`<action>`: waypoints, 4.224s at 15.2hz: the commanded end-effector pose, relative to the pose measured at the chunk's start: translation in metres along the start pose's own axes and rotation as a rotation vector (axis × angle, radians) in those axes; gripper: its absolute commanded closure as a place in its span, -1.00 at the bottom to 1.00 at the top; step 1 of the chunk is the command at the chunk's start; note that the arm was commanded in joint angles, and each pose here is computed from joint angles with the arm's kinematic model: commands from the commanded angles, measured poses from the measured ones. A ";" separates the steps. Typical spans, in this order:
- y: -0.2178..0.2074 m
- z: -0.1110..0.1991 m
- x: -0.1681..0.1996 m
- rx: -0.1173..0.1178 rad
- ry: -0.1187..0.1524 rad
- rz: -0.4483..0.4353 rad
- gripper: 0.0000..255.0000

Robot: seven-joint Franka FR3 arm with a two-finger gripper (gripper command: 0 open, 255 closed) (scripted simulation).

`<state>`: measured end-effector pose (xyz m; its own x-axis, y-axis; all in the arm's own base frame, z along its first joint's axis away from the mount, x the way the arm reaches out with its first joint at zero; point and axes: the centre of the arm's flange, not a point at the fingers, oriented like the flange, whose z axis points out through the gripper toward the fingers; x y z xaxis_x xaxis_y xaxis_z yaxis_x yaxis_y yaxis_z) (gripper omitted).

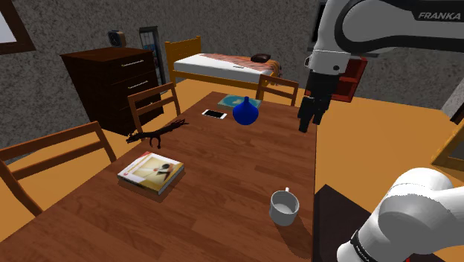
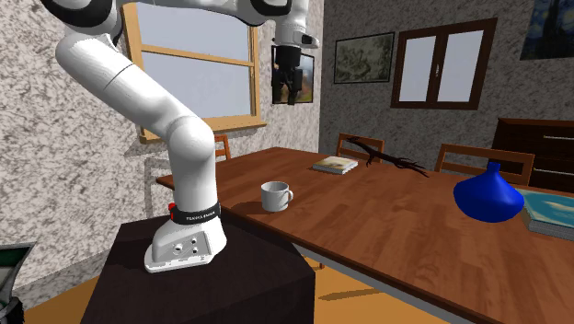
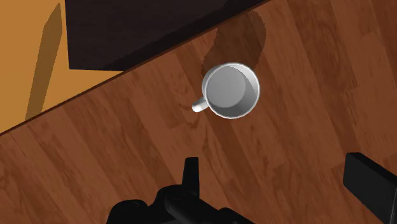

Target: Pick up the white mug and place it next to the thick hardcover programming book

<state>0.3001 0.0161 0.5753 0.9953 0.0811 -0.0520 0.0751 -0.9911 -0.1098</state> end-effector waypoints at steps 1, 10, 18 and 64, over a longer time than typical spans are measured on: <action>0.000 0.000 0.000 0.000 0.000 0.000 -1.00; -0.040 0.115 -0.007 -0.059 0.038 0.018 -1.00; -0.070 0.219 -0.010 -0.112 0.071 0.034 -1.00; -0.093 0.274 -0.009 -0.156 0.099 0.047 1.00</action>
<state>0.2681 0.1367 0.3093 0.9985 0.0311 0.0461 0.0290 -0.9985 0.0457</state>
